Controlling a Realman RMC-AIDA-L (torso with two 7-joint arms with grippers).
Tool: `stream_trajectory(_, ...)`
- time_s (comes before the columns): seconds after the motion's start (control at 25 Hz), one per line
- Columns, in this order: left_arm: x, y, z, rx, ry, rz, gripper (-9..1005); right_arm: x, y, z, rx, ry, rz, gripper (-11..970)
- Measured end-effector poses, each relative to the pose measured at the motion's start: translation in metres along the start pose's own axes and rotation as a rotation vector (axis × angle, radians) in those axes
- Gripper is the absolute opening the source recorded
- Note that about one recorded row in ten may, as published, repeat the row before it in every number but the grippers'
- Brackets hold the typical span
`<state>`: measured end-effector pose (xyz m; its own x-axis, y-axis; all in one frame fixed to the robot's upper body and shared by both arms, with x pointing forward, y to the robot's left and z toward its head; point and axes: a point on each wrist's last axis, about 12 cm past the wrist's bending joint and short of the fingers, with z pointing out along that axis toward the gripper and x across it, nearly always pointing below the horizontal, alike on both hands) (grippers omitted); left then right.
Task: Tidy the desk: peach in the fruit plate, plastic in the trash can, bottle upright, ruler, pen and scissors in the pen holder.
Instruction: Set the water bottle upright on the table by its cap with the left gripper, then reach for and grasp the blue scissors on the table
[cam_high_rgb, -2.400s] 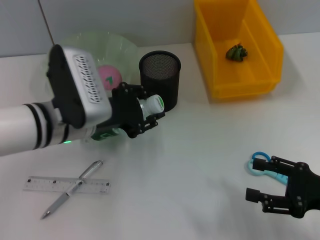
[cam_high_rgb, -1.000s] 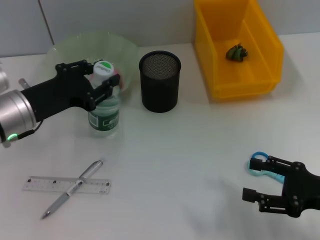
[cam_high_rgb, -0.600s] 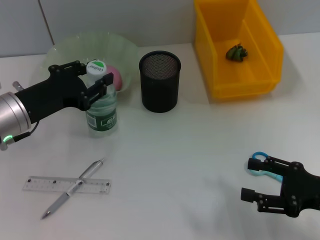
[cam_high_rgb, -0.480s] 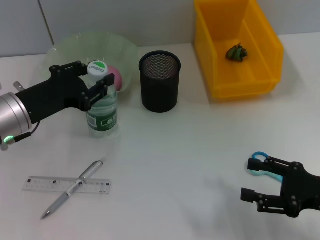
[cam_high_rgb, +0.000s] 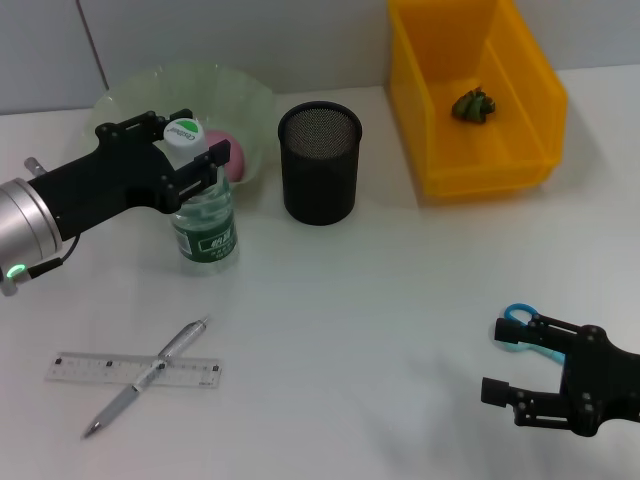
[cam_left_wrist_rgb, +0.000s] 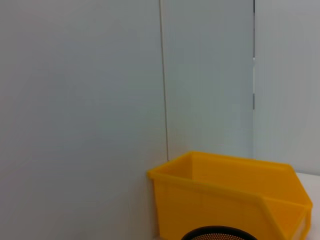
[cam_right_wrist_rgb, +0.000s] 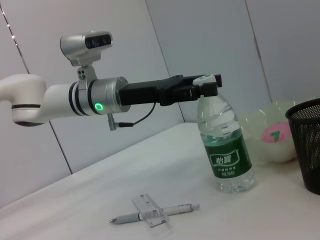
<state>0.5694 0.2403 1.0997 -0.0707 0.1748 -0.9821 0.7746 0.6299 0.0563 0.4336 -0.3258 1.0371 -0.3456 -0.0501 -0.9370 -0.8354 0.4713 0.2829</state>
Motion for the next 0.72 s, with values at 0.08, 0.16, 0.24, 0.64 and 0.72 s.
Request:
stream_trajectory(0.08,-0.001,0.001,0.000,-0.001,-0.002,0.001,516,0.000,0.000,0.000,-0.001,0.002,0.000,776)
stream_trajectory(0.16,-0.001,0.001,0.000,-0.004,-0.004,0.001,536,0.000,0.000,0.000,-0.003,0.005,0.001,775)
stream_trajectory(0.24,-0.002,0.003,-0.001,-0.006,-0.008,0.002,555,0.001,0.000,0.000,-0.005,0.008,0.001,774)
stream_trajectory(0.64,-0.009,0.006,-0.010,0.013,-0.051,0.018,681,0.001,0.000,-0.001,-0.001,0.005,0.002,769)
stream_trajectory(0.72,-0.010,0.005,-0.014,0.014,-0.059,0.021,719,0.001,0.001,-0.002,0.001,0.002,0.004,769)
